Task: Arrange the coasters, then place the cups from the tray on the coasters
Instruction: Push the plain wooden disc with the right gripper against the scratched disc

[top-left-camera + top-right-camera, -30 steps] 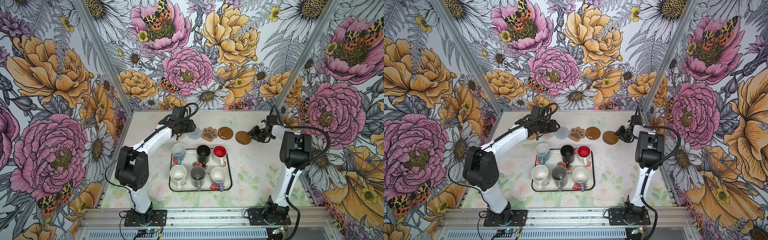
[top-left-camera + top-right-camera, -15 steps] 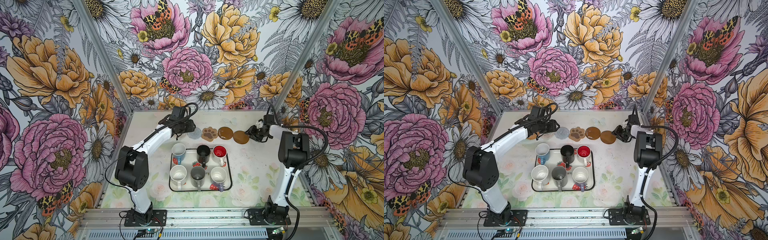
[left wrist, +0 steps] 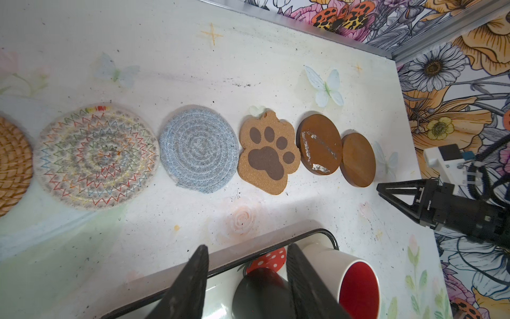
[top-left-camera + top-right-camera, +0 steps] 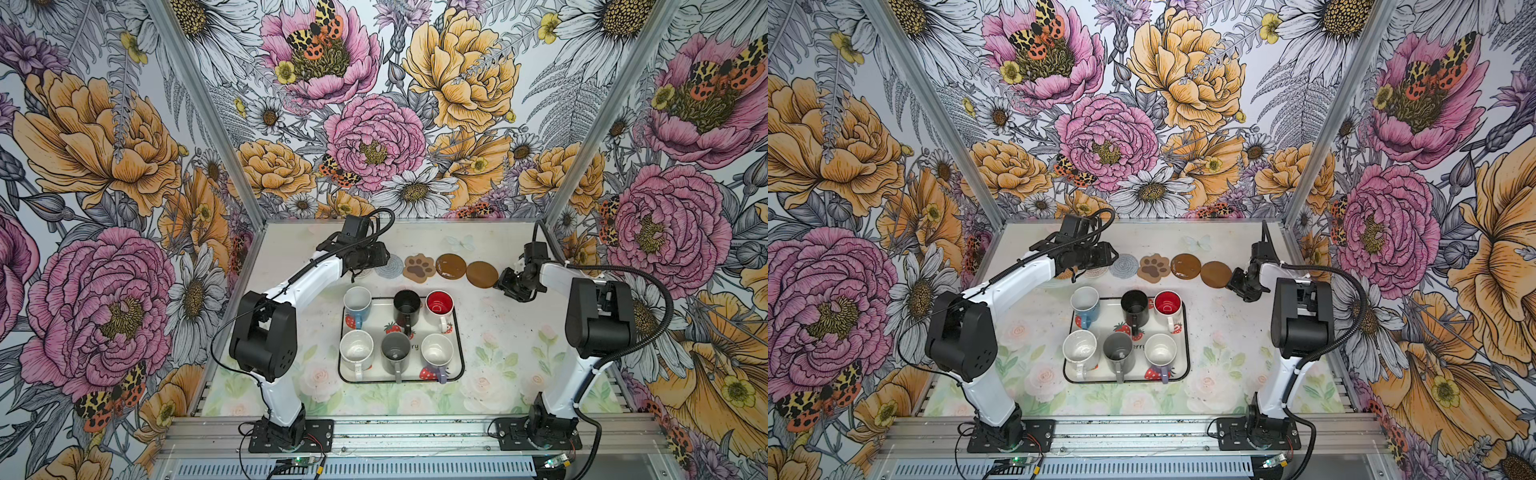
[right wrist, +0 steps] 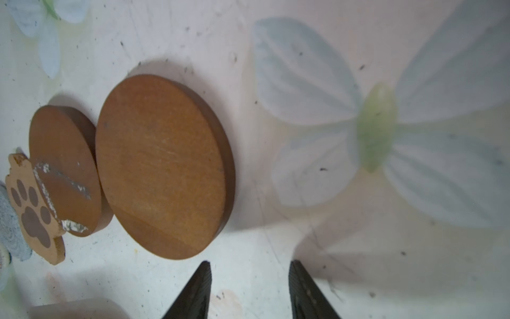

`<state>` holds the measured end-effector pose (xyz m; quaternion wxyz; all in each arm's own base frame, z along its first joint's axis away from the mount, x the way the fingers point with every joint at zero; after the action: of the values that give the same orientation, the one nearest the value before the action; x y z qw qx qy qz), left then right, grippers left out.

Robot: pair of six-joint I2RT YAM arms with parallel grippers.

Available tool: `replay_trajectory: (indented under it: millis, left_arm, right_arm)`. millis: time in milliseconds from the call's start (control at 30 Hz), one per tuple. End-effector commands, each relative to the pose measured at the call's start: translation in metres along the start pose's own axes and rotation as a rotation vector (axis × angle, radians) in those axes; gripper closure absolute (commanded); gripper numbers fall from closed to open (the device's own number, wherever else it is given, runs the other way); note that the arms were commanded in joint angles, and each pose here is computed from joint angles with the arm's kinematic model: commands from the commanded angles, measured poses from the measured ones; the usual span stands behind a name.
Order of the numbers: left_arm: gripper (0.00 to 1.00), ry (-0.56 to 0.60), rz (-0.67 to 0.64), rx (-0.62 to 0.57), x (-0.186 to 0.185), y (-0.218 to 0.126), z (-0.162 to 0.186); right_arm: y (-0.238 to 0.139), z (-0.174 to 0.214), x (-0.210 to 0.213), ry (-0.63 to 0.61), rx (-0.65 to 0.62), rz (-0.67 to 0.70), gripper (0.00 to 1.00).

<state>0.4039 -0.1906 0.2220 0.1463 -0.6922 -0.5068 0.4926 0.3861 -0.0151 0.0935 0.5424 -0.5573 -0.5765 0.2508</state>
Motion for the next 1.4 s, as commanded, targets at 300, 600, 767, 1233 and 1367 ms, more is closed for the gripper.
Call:
replay_trajectory:
  millis: [300, 600, 767, 1233, 1367]
  left_arm:
    - [0.52, -0.011, 0.029, -0.018, 0.001, -0.005, -0.003]
    - [0.52, -0.016, 0.026, -0.018, 0.004, -0.005, -0.003]
    - [0.52, -0.019, 0.024, -0.02, 0.005, -0.005, -0.004]
    - [0.52, -0.024, 0.022, -0.023, 0.008, -0.007, -0.006]
    - [0.52, -0.024, 0.02, -0.022, 0.009, -0.007, -0.005]
  right_arm:
    - [0.014, 0.018, 0.033, -0.2, 0.095, 0.16, 0.52]
    - [0.034, 0.011, 0.033, -0.204, 0.124, 0.199, 0.51]
    - [0.039, 0.006, 0.034, -0.203, 0.125, 0.198, 0.51]
    - [0.044, -0.01, 0.041, -0.21, 0.121, 0.167, 0.51]
    - [0.041, -0.011, 0.044, -0.222, 0.121, 0.148, 0.51]
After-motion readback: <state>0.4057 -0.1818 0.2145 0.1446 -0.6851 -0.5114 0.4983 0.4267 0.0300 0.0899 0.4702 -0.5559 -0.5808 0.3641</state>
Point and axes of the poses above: each gripper's point midway between its finger pads, its own y axis out along the fingers, its own x axis along the line the jaws close on, z = x × y, the point moved 7 cm from there along -y, back along the fingers, and after that the axes turned 10 degrees about -y, right-handed, at the moved point
